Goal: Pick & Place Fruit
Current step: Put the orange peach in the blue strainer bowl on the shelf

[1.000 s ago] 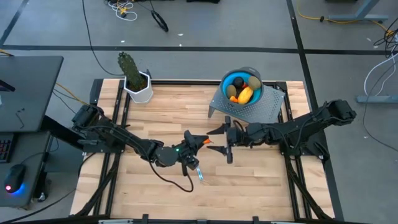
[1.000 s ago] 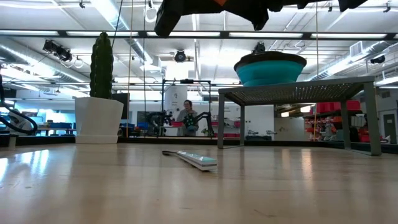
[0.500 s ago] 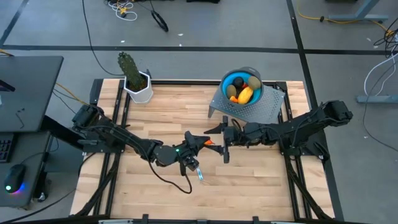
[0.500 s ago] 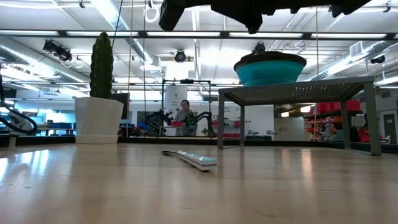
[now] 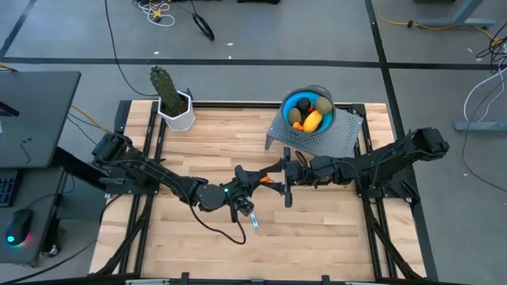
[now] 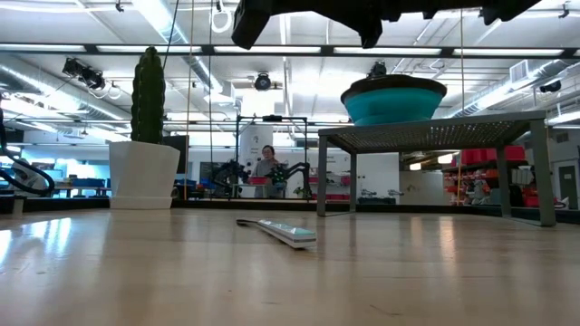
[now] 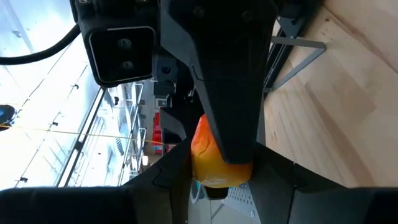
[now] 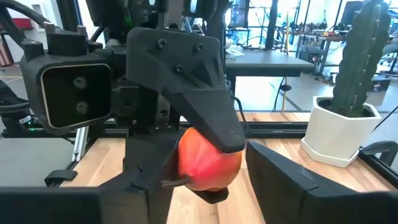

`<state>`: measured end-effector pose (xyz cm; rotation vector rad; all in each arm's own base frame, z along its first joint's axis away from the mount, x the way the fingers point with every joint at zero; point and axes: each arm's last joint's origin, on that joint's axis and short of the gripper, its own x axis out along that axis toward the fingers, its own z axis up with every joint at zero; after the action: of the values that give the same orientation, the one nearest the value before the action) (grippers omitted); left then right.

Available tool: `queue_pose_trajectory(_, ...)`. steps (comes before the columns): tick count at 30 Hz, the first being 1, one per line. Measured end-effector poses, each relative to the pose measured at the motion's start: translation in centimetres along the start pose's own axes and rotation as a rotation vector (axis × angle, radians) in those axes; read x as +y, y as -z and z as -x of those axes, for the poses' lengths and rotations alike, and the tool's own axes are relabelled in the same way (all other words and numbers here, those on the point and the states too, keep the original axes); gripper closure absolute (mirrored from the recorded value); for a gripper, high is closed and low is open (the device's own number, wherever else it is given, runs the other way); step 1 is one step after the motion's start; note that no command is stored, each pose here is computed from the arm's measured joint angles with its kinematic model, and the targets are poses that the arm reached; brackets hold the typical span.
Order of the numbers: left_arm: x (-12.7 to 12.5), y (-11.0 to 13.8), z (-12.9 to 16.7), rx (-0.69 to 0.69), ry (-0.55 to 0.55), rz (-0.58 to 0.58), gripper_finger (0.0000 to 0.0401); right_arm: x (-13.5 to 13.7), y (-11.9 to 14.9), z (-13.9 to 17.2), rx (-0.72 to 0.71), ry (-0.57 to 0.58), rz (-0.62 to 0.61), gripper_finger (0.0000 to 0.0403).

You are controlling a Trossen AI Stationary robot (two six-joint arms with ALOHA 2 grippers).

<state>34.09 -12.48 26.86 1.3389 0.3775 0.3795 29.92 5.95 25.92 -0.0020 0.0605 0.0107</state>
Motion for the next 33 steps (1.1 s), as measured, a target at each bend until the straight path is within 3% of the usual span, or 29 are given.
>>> queue_pose_trajectory(11,-0.06,0.04,0.00,0.008,0.003,0.013,0.0257,0.01,0.15,0.00,0.015,-0.002,0.003,0.0280)
queue_pose_trajectory(28,-0.33,0.10,0.02,0.016,0.025,0.022,0.0254,-0.01,0.11,-0.02,0.010,0.002,0.002,0.0287)
queue_pose_trajectory(33,-0.40,0.11,0.03,0.013,0.031,0.037,0.0220,-0.01,0.15,-0.02,0.012,0.002,0.003,0.0288)
